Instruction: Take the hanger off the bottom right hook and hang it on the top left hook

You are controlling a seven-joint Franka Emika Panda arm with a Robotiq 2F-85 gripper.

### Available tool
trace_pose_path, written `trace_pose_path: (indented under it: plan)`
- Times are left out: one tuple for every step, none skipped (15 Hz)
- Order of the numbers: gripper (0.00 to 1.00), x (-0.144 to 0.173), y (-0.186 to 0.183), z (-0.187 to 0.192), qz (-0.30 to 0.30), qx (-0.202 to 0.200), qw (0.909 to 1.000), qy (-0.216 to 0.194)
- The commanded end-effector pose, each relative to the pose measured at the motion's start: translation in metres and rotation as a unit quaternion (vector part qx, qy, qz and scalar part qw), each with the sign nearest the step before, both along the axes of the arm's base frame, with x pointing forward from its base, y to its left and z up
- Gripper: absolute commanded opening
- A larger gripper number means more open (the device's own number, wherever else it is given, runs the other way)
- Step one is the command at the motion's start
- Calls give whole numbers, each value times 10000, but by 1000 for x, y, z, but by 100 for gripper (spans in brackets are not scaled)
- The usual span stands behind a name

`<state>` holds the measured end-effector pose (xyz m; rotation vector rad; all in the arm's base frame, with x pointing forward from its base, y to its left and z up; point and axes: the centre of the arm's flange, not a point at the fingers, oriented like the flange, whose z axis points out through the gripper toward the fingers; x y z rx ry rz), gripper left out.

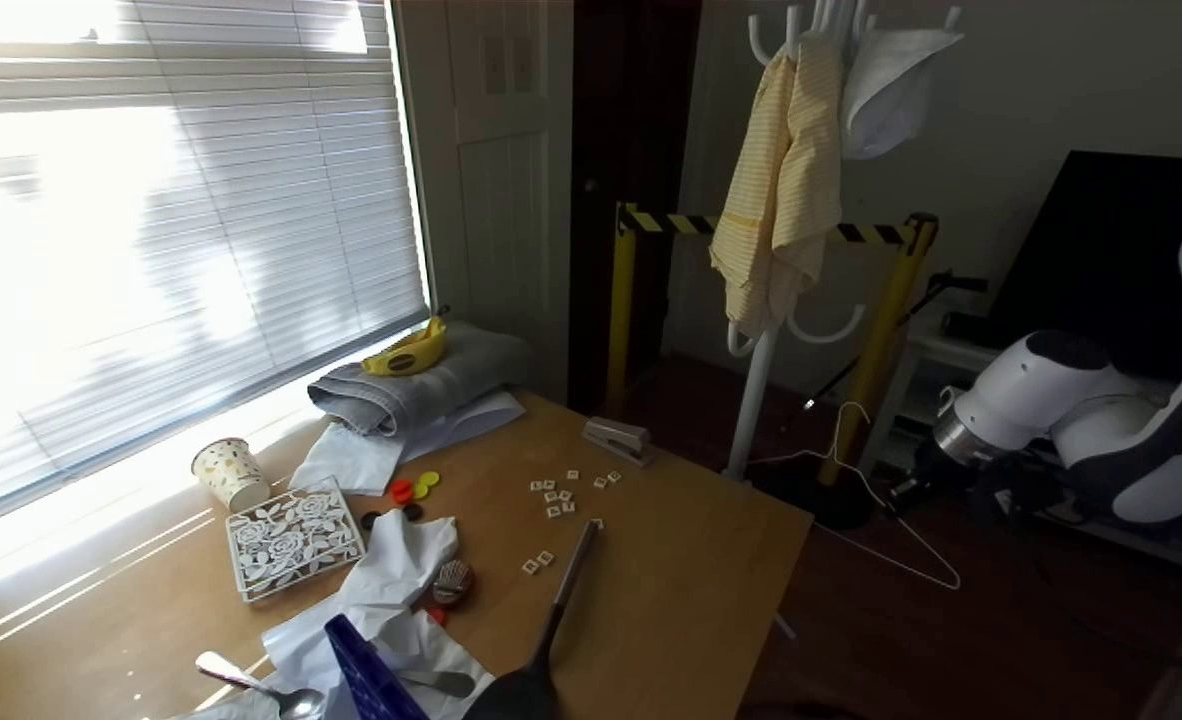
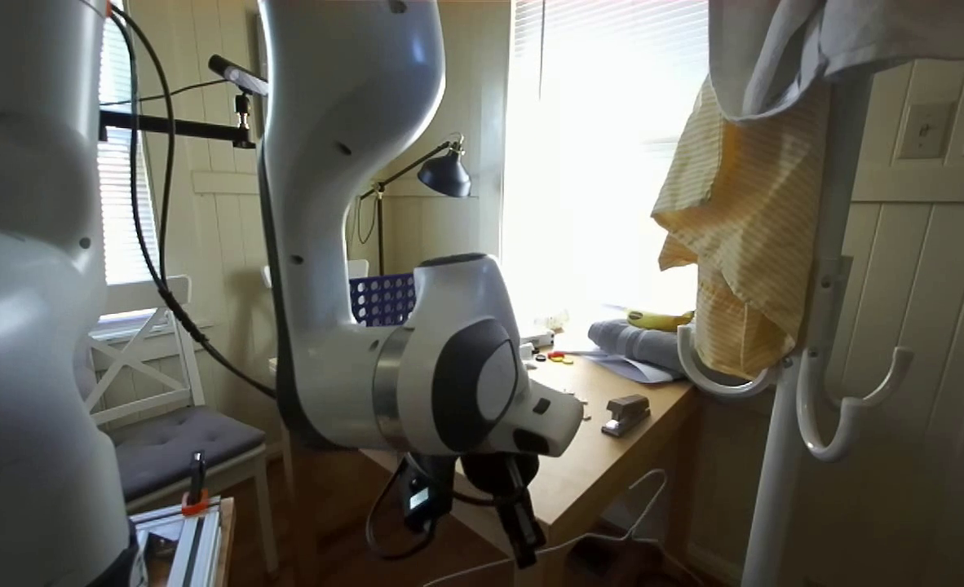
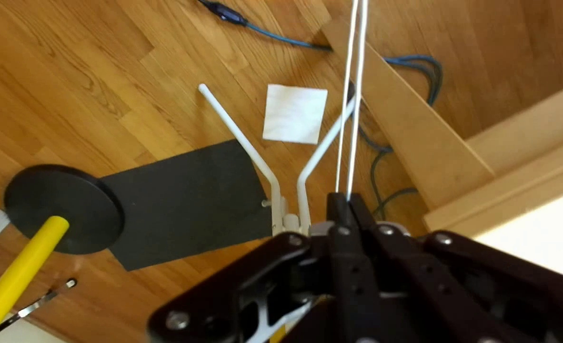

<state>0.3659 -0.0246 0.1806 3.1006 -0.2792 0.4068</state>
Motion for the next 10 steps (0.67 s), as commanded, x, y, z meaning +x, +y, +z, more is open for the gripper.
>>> trace_pose_path:
  plan:
    - [1, -69, -13, 35, 882, -417, 9943, 435]
    - [1, -73, -17, 36, 1189, -532, 9905, 437]
    - [1, -75, -23, 38, 1476, -638, 9861, 408]
    - [1, -75, -33, 41, 1751, -727, 9814, 311]
    - [1, -76, -41, 44, 2009, -807, 9760, 254]
    - [1, -74, -55, 49, 2269, -870, 9699, 188]
    - [1, -73, -68, 54, 2520, -930, 9632, 137]
    - [1, -74, -80, 60, 2767, -996, 9557, 87]
    - [1, -76, -93, 67, 3017, -1042, 9477, 48]
    - [1, -80, -103, 75, 3264, -1074, 9391, 2]
